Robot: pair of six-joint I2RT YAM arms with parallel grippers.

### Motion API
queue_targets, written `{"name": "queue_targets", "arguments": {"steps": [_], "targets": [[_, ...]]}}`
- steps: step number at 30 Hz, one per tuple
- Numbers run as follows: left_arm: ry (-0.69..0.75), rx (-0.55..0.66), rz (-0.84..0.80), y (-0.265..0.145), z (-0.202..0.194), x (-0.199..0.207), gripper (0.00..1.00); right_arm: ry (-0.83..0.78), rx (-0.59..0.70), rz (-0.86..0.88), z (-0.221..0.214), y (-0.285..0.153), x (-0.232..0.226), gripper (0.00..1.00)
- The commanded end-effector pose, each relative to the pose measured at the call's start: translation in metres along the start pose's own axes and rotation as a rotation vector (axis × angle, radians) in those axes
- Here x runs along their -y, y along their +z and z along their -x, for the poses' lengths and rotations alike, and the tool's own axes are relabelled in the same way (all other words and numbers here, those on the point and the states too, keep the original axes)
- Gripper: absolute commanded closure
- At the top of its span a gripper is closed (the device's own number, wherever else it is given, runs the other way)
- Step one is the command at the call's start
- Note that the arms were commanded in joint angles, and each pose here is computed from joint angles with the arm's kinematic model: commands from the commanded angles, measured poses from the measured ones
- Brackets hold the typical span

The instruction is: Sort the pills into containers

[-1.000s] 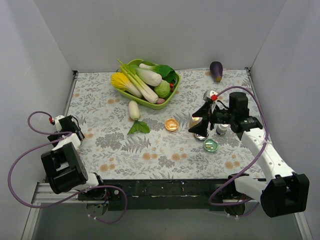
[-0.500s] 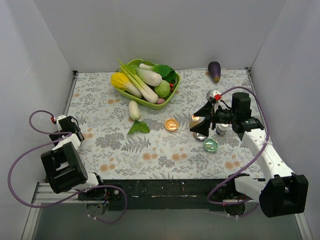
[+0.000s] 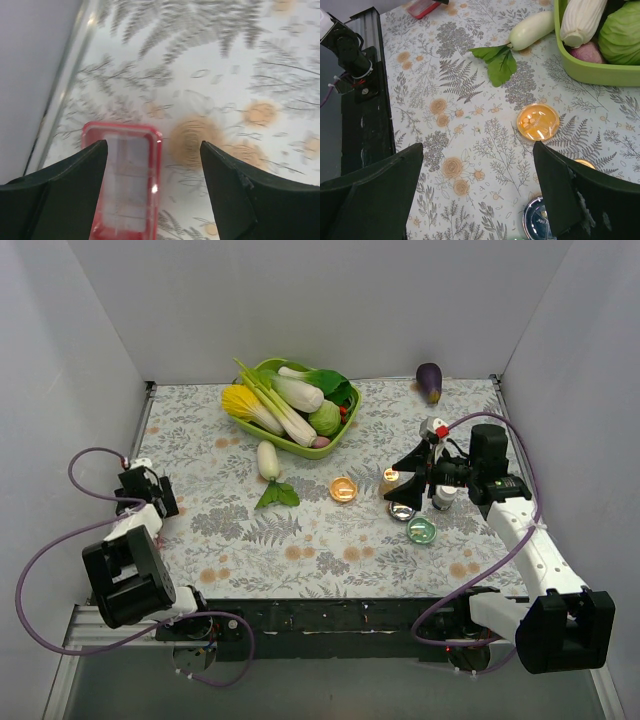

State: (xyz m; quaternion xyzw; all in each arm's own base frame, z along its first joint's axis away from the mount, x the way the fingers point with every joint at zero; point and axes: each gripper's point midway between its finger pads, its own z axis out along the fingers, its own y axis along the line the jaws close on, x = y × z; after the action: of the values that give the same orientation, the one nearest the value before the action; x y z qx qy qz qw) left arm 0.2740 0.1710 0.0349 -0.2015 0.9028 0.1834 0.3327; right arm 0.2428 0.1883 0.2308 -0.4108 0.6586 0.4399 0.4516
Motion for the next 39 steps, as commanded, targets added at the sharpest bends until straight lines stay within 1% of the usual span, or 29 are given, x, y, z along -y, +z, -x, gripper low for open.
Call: {"name": "queue_targets", "arguments": {"steps": [1,2,3,4,5,6,8,9,12,13,15,16,18,19,22,26,27,33,35,39], "targets": [[0.142,-0.117,-0.338,-0.014,-0.034,0.075,0.26,-0.035,0.028,0.017,0.01,-0.002,-0.002,0.02],[0.179,-0.131,-0.368,-0.017,-0.039,0.087,0.26,-0.032,0.027,0.016,0.009,-0.003,-0.002,0.02],[0.19,-0.126,-0.375,-0.019,-0.037,0.09,0.26,-0.032,0.028,0.012,0.009,-0.004,0.0,0.02],[0.194,-0.117,-0.374,-0.02,-0.034,0.092,0.25,-0.031,0.027,0.012,0.009,-0.004,0.0,0.02],[0.167,-0.107,-0.366,-0.021,-0.029,0.093,0.24,-0.03,0.028,0.011,0.009,-0.004,0.0,0.02],[0.145,-0.062,-0.325,-0.023,-0.011,0.086,0.23,-0.029,0.028,0.009,0.009,-0.004,0.001,0.02],[0.077,-0.022,-0.236,-0.026,0.008,0.073,0.19,-0.024,0.027,0.008,0.008,-0.004,0.002,0.02],[0.045,0.016,-0.152,-0.03,0.022,0.057,0.13,-0.02,0.026,0.012,0.007,-0.004,0.002,0.02],[-0.049,0.073,-0.039,-0.035,0.041,0.028,0.09,-0.008,0.024,0.013,0.005,-0.003,0.004,0.02],[-0.079,0.08,0.007,-0.036,0.038,0.015,0.08,-0.008,0.024,0.011,0.005,-0.003,0.004,0.02],[-0.119,0.108,0.11,-0.037,0.038,-0.004,0.02,-0.004,0.022,0.007,0.005,-0.004,0.005,0.02],[-0.125,0.104,0.178,-0.037,0.031,-0.016,0.02,0.001,0.019,0.007,0.003,-0.003,0.005,0.02],[-0.134,0.108,0.227,-0.036,0.029,-0.025,0.02,0.003,0.017,0.003,0.002,-0.004,0.006,0.02],[-0.146,0.103,0.278,-0.036,0.026,-0.036,0.02,0.003,0.016,0.001,0.002,-0.004,0.006,0.02],[-0.159,0.068,0.328,-0.027,0.014,-0.046,0.02,0.005,0.016,-0.001,0.002,-0.005,0.007,0.02],[-0.143,-0.048,0.306,-0.005,-0.017,-0.043,0.02,0.005,0.017,-0.011,0.003,-0.007,0.009,0.02],[-0.142,-0.069,0.298,-0.001,-0.02,-0.042,0.02,0.006,0.018,-0.009,0.003,-0.008,0.009,0.02],[-0.095,-0.113,0.113,0.006,-0.027,-0.013,0.02,0.025,0.025,-0.005,-0.003,-0.013,0.013,0.02],[-0.079,-0.121,0.078,0.006,-0.027,-0.008,0.02,0.032,0.029,-0.005,-0.003,-0.015,0.015,0.02],[-0.04,-0.149,-0.059,0.006,-0.031,0.014,0.09,0.034,0.033,-0.009,-0.003,-0.018,0.017,0.02]]}}
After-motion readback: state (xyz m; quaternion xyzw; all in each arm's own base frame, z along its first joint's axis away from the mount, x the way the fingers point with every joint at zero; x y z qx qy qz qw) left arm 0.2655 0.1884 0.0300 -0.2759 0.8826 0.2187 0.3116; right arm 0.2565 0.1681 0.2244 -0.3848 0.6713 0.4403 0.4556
